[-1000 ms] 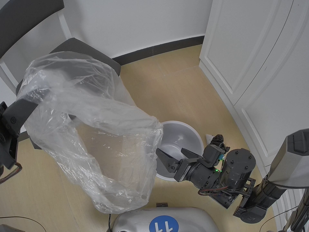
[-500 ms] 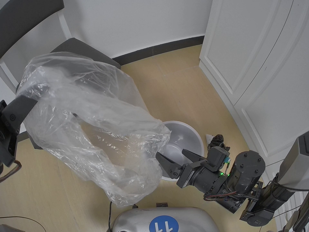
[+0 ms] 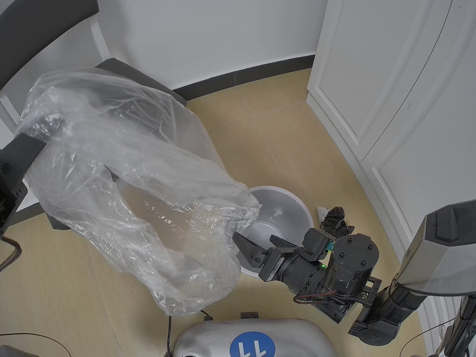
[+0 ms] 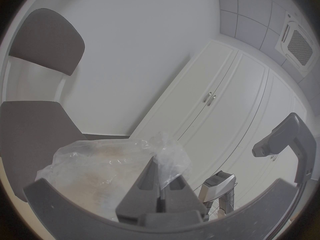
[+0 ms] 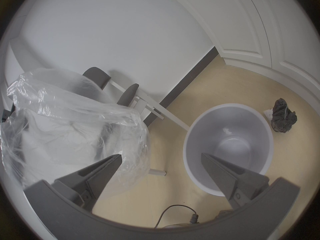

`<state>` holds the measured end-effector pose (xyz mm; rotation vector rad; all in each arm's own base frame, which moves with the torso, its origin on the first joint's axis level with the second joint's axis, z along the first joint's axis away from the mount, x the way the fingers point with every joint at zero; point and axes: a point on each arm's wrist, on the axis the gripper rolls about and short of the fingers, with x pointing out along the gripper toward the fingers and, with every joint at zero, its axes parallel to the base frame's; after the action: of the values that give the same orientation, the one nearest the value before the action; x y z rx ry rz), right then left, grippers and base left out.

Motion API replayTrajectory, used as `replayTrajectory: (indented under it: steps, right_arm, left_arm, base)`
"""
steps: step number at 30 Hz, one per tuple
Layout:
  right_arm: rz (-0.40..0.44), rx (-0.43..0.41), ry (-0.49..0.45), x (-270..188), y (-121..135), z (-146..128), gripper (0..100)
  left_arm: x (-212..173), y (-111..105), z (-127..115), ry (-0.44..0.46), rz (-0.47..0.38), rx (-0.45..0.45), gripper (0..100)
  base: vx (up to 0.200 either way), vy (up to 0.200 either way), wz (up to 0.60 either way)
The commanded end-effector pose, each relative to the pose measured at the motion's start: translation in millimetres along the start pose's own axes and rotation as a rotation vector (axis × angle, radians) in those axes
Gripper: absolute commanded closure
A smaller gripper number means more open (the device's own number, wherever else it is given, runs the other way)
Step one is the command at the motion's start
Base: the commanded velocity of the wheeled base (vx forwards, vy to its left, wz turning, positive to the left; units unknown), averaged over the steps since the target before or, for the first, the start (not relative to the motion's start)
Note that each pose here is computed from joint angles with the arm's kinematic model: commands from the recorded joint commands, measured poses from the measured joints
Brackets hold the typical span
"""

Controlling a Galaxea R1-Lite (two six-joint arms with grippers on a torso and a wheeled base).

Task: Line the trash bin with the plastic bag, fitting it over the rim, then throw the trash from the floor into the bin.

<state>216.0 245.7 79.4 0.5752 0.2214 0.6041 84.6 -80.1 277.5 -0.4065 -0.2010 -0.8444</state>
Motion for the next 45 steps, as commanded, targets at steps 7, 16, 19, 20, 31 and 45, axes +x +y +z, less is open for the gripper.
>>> replayTrajectory:
  steps: [7,16,19,20,31,45]
  right_arm:
    - [0.046,0.055,-0.063,-3.4,10.3,17.8,0]
    - [0.061,0.062,-0.067,-6.1,13.0,21.5,0]
    - [0.061,0.07,-0.065,-6.4,13.1,21.0,0]
    - [0.061,0.07,-0.065,-6.4,13.1,21.0,0]
    - [0.059,0.06,-0.078,-7.3,14.1,23.9,100]
    - [-0.001,-0.2,-0.245,-45.3,1.4,86.4,100]
  left_arm:
    - [-6.4,-3.6,3.7,-0.003,-0.07,-0.011,100]
    - [-9.2,-4.7,5.9,-0.012,-0.082,-0.016,100]
    - [-9.3,-4.6,5.9,-0.012,-0.082,-0.015,100]
    - [-9.3,-4.7,5.8,-0.011,-0.084,-0.016,100]
    - [-9.5,-4.7,6.6,-0.014,-0.083,-0.028,100]
    - [9.6,14.4,-30.3,0.192,0.036,-0.015,100]
  base:
    - [0.0,0.0,0.0]
    - [0.0,0.0,0.0]
    - [0.0,0.0,0.0]
    - [0.0,0.0,0.0]
    - [0.0,0.0,0.0]
    - [0.0,0.0,0.0]
